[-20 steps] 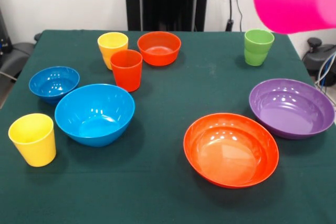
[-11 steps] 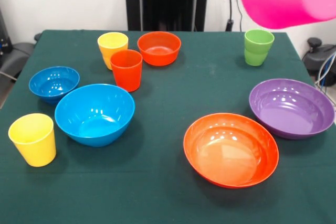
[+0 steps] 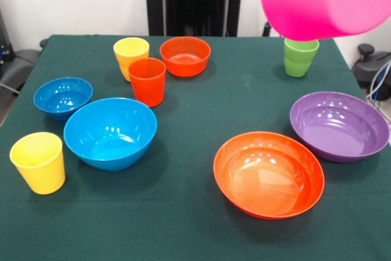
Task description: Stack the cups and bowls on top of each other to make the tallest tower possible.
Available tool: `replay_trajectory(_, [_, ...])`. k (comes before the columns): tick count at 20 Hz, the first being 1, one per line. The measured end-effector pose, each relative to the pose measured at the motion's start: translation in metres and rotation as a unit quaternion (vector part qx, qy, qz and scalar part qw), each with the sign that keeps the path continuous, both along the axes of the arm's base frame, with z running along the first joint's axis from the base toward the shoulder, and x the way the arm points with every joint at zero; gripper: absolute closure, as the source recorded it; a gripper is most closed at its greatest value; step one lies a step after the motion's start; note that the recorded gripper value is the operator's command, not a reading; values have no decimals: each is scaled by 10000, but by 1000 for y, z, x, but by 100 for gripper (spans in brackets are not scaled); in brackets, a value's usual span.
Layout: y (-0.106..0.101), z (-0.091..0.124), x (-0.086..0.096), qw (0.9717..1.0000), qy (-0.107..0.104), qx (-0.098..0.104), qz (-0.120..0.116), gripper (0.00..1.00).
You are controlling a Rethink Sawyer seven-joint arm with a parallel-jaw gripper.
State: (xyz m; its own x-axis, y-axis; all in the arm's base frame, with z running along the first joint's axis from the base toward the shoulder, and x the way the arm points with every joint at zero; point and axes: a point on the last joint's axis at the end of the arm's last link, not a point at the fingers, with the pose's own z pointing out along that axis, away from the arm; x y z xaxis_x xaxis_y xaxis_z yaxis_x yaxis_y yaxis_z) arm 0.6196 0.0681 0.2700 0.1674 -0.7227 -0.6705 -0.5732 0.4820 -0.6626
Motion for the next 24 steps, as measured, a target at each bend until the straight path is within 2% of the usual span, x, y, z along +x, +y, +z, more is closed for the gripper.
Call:
replay_trajectory(6, [-8,-16,-8,9994,-135,-178,249,100])
replay_trajectory(12, [-16,-25,-15,9977,-341,-321,493,100])
replay_trajectory(17, [-23,-40,-23,9959,-449,-357,699,100])
replay_trajectory(24, [-31,-56,-33,9947,-477,-310,852,100])
